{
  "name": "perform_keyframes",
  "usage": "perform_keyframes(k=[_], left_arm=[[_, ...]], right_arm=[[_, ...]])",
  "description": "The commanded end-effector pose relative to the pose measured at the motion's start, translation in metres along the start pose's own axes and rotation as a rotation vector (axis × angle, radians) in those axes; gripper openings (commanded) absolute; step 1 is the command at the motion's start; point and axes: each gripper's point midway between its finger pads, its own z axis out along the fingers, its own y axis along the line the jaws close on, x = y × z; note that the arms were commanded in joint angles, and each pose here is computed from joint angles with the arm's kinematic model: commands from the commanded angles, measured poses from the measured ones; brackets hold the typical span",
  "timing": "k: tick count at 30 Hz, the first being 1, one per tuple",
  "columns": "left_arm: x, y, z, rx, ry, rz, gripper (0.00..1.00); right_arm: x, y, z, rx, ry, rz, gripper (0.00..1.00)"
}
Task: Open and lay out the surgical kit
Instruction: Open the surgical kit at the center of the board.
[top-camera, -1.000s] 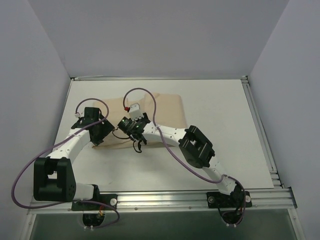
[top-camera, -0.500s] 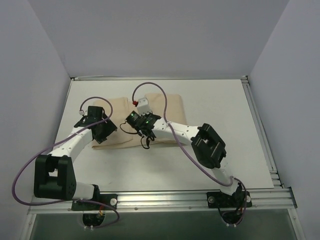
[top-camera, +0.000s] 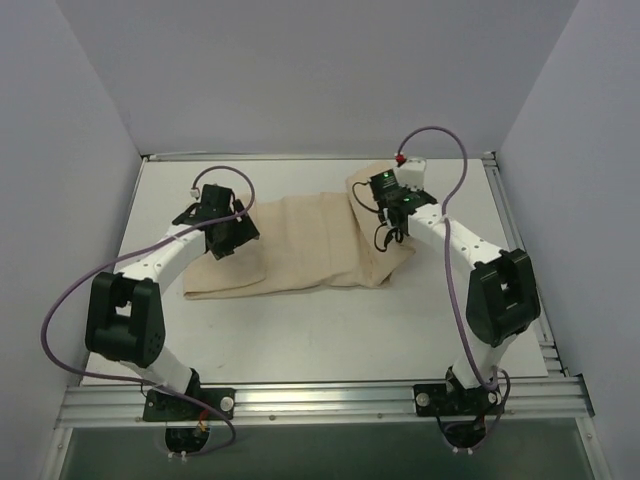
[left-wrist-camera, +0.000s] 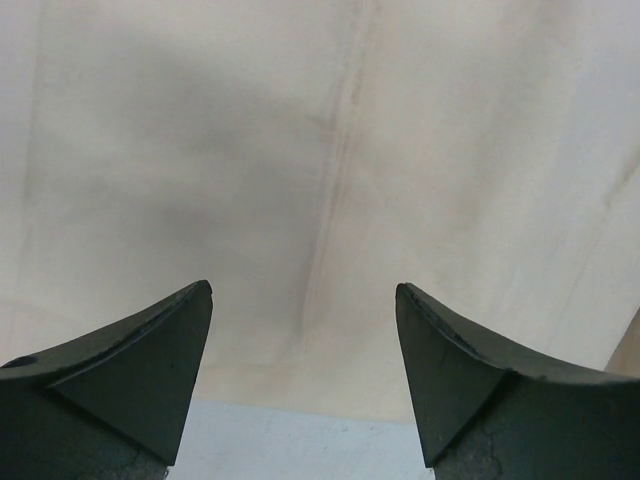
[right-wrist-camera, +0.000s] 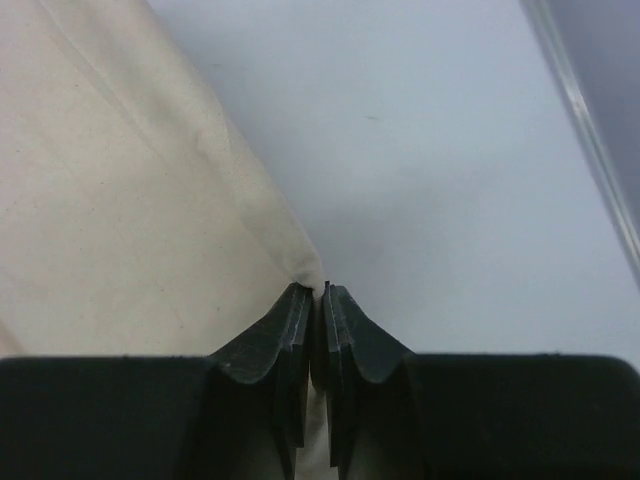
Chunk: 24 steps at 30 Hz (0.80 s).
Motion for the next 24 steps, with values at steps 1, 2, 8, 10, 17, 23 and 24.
perform_keyframes(k=[1,2,8,10,17,23,24], left_arm=[[-0.008,-0.022,0.008,0.026,0.009,0.058,0.84],[-0.011,-0.03,0.007,0.043,0.008,0.061,0.84],[-0.012,-0.037,0.017,0.016,0.02,0.095,0.91],[-0.013,-0.035,0.021,-0.019,0.021,0.105,0.91],[-0.011,-0.043,0.025,-0.044,0.052,0.164,0.87],[0.0,-0.034,-0.003,-0.094,0.132,0.228,0.83],[0.002,-0.036,-0.011,-0.077,0.141,0.23,0.83]], right_arm=[[0.009,-0.089,0.016,0.25,0.033,-0.009,0.1],[0.016,-0.104,0.02,0.293,0.045,-0.015,0.14],[0.009,-0.101,0.029,0.176,0.02,0.025,0.9],[0.01,-0.056,0.026,-0.064,0.043,0.02,0.91],[0.027,0.01,0.047,-0.284,0.148,-0.041,0.65],[0.029,0.017,0.064,-0.247,0.184,-0.096,0.59],[0.032,0.02,0.066,-0.255,0.196,-0.113,0.59]])
